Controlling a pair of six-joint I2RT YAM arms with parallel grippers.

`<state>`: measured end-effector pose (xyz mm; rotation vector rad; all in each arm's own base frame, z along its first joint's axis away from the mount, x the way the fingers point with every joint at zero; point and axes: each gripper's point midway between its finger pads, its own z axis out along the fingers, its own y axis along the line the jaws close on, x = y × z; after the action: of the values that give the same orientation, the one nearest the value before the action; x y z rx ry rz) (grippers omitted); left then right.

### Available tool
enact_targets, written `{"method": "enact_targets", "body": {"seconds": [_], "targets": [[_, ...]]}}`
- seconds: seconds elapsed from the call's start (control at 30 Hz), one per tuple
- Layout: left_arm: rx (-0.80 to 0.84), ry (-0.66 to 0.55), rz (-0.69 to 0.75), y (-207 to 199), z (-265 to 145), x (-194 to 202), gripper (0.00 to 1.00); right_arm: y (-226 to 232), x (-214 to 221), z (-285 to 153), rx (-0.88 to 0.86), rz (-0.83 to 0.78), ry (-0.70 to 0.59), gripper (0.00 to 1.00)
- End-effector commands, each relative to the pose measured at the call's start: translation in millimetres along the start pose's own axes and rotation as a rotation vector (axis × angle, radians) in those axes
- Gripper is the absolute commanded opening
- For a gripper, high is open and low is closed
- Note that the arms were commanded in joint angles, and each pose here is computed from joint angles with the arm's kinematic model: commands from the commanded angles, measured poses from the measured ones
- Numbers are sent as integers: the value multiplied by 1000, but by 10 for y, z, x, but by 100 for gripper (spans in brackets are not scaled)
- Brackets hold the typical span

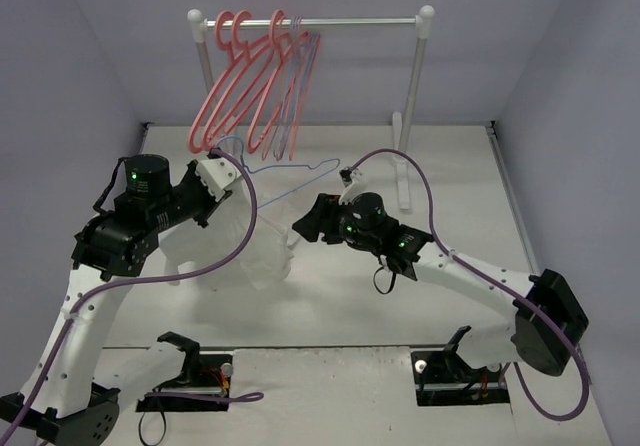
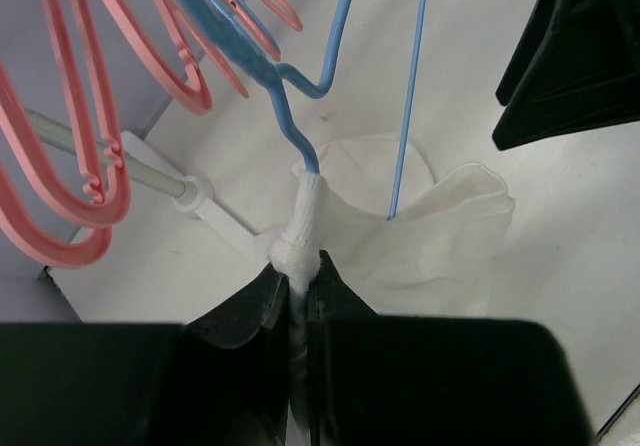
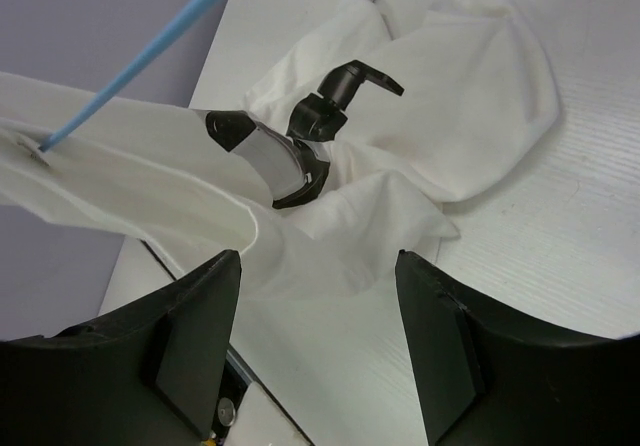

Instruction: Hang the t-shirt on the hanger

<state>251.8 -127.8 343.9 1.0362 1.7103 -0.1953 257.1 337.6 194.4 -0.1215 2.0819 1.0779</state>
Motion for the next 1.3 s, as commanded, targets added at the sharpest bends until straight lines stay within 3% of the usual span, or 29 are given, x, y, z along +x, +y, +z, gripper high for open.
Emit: {"method": "enact_targets", "body": {"seconds": [0.0,0.43,0.7,0.8,0.9,1.03,1.27], "targets": [[-60,-124,35,137,-99,-380,0,417,-354,87,-83,36,-97,60],[-63,-120,23,124,-70,-361,0,475,-148,291,-84,59,-40,58],[-68,-114,26,124,-61,-345,0,532,24,364,-112,53,9,49],[-70,-113,28,118,-64,-335,0,530,60,368,-117,52,20,41],[-69,-115,21,101,-76,-331,0,493,124,358,-115,51,36,19],[-71,-127,30,67,-146,-327,0,386,89,279,-85,24,5,0],[-11,-131,60,-152,-243,-179,0,-100,-409,-55,47,-90,-95,0]]}}
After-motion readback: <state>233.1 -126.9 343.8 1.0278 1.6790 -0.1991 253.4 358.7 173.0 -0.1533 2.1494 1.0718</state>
